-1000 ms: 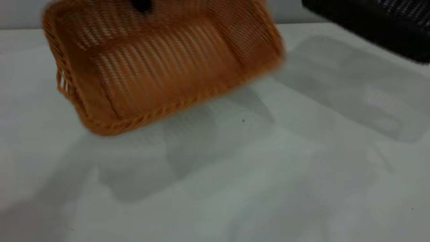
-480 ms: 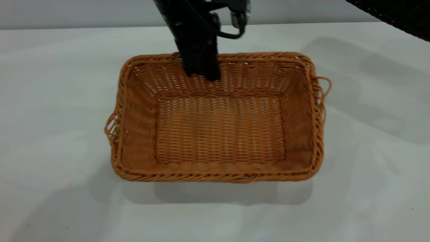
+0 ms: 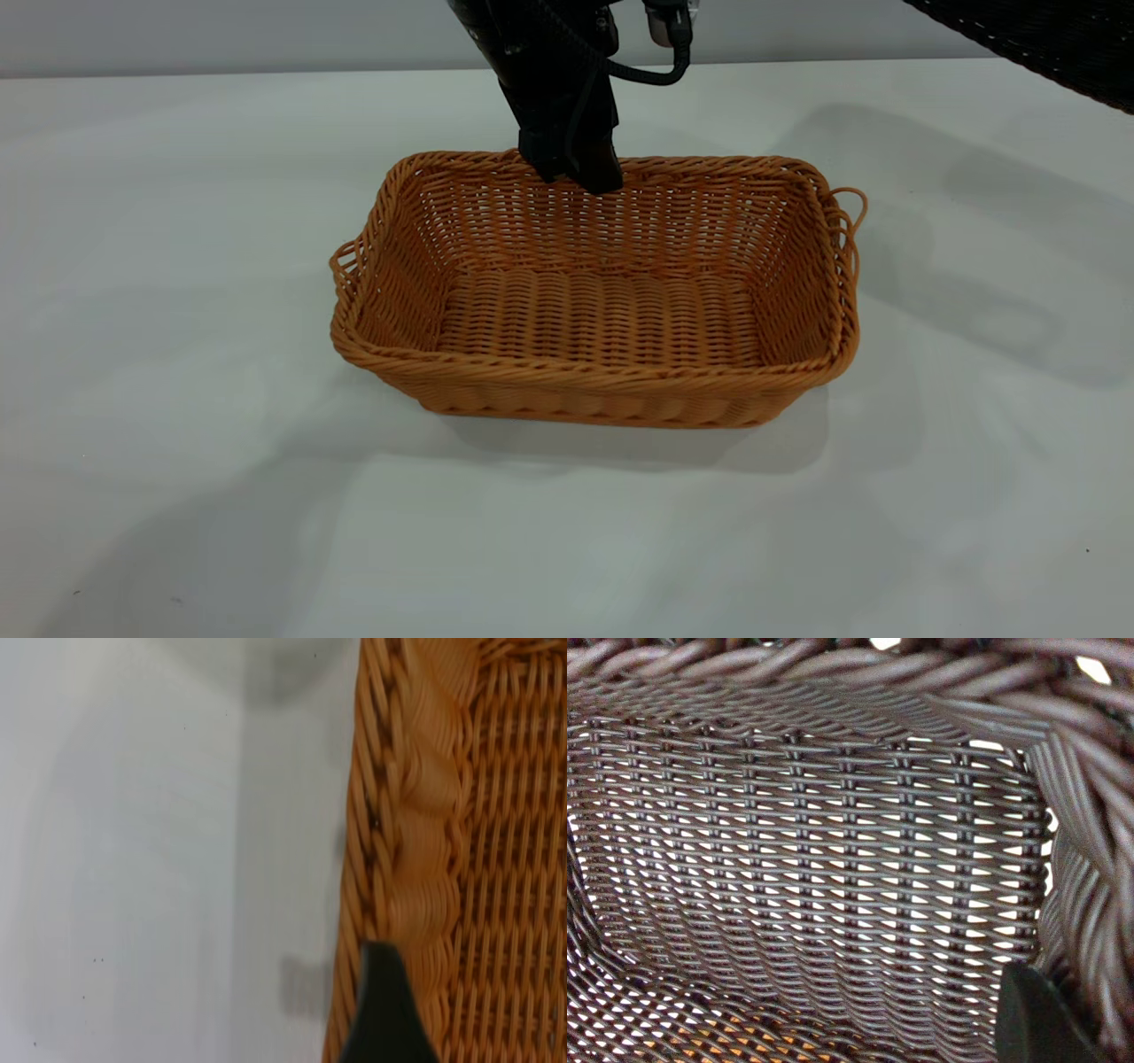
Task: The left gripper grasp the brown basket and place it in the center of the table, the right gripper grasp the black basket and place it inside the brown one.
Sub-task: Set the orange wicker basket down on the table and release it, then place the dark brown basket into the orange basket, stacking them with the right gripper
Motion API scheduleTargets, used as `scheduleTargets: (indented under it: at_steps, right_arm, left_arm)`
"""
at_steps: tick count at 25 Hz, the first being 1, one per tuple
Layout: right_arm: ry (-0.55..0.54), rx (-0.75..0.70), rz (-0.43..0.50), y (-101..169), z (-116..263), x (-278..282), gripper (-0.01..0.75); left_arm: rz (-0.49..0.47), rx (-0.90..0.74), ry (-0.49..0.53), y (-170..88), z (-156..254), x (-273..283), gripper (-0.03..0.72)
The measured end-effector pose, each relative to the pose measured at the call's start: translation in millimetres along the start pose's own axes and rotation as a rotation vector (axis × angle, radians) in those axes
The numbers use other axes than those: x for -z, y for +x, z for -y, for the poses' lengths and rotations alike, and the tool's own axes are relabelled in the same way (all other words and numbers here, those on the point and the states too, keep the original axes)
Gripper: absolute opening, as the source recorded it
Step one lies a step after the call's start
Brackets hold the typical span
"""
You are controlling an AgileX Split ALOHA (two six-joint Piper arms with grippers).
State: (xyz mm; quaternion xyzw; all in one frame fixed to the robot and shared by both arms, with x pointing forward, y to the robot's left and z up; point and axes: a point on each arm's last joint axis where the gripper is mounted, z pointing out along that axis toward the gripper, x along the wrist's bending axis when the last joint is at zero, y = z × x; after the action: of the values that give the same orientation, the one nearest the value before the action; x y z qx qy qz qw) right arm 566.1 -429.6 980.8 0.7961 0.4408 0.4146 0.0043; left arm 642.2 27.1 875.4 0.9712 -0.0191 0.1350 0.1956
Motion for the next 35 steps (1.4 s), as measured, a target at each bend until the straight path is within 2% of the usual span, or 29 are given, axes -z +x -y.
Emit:
scheduleTargets:
  at_steps: [3,7,13,17,21,26,29,35]
  right_arm:
    - [0.031,0.003,-0.026,2.5,2.6,0.1,0.078]
    - [0.102,0.025,-0.073,11.2,10.0,-2.7,0.078]
    - [0.215,0.119,-0.074,36.8,28.1,-22.8,0.078]
    - [0.312,0.201,-0.074,71.4,53.4,-47.5,0.078]
    - [0.410,0.291,-0.087,112.6,90.6,-72.7,0.078]
    - [0.489,0.359,-0.080,141.8,133.3,-102.6,0.078]
    - [0.501,0.385,-0.060,145.1,148.7,-118.7,0.078]
    - [0.494,0.355,0.008,126.5,154.1,-144.1,0.078]
  left_arm:
    - [-0.016,0.067,-0.009,4.3,-1.6,9.5,0.493]
    - [-0.067,0.343,-0.020,26.5,8.2,55.6,0.498]
    - [-0.184,0.747,0.084,68.7,93.2,140.1,0.499]
    - [-0.249,0.952,0.099,81.0,141.5,168.4,0.499]
    - [-0.275,1.019,0.109,84.7,165.9,177.4,0.499]
    - [-0.278,1.035,0.114,85.0,171.7,179.6,0.499]
    - [-0.276,1.037,0.115,84.8,171.7,179.6,0.499]
    - [-0.268,1.039,0.119,84.0,171.7,179.4,0.499]
